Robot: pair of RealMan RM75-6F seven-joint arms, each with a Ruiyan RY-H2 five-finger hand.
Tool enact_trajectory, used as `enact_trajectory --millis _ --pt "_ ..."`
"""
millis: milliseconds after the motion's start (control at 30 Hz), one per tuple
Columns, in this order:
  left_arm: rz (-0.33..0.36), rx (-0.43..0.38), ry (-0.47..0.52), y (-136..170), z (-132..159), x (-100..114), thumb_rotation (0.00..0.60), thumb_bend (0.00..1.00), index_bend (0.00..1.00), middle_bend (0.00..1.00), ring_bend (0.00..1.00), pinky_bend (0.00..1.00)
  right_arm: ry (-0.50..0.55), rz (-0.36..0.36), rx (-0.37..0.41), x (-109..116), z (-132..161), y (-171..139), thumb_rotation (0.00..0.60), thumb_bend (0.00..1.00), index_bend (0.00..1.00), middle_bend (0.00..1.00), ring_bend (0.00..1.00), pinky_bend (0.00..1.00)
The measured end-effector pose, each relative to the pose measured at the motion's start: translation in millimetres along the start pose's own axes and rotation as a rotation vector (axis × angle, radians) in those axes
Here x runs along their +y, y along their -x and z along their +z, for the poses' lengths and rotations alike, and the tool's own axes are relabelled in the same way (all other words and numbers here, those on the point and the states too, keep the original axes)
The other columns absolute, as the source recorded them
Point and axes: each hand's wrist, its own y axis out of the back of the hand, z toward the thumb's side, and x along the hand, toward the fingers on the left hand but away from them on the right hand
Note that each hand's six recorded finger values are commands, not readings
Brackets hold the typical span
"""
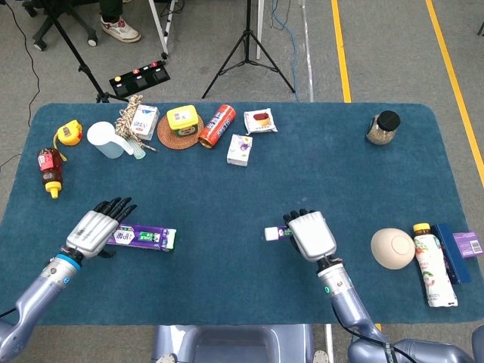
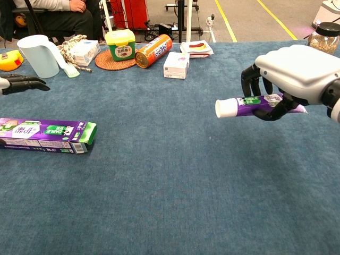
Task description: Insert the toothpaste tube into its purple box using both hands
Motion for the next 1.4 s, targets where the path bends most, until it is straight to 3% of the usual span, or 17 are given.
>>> enact_trajectory --millis 300,467,533,700,800,1100,1400 --pt "-0.022 0.011 -0.058 -12 12 -12 0.6 0.07 0.06 0.0 0.0 0.21 0.007 0.003 -0.007 -1 -3 1 0.6 0.48 0.53 0.54 0.52 0.66" --pt "-0.04 0.019 -0.086 -20 19 -20 0.6 0.08 0.16 0.01 0.01 0.27 0.008 0.001 -0.009 0 -5 1 0.6 0.49 0.53 0.54 0.52 0.66" --pt "-0.041 0.02 -0.096 -24 23 -24 0.6 0.1 0.22 0.05 0.06 0.33 0.01 0.001 -0.01 0 -6 0 0.6 0.49 0.53 0.54 0.52 0.66" --pt "-0.026 0.021 -0.105 -27 27 -25 0.6 0.17 0.41 0.28 0.26 0.52 0.011 0.002 -0.012 0 -7 0 0.6 0.49 0.53 0.54 0.53 0.67" --pt "-0.003 0.021 -0.111 -29 29 -23 0.6 0.19 0.46 0.34 0.31 0.57 0.011 0.002 -0.013 0 -8 -1 0.6 0.49 0.53 0.54 0.53 0.67" --pt "0.036 -0.042 -0.061 -29 39 4 0.6 0.21 0.46 0.34 0.31 0.57 -0.017 -0.007 0.009 2 -3 -3 0.6 0.49 0.54 0.55 0.54 0.67" --pt "0.002 -0.104 -0.021 -39 64 64 0.6 0.24 0.46 0.34 0.31 0.57 -0.039 -0.022 0.013 12 3 -1 0.6 0.48 0.55 0.55 0.54 0.68"
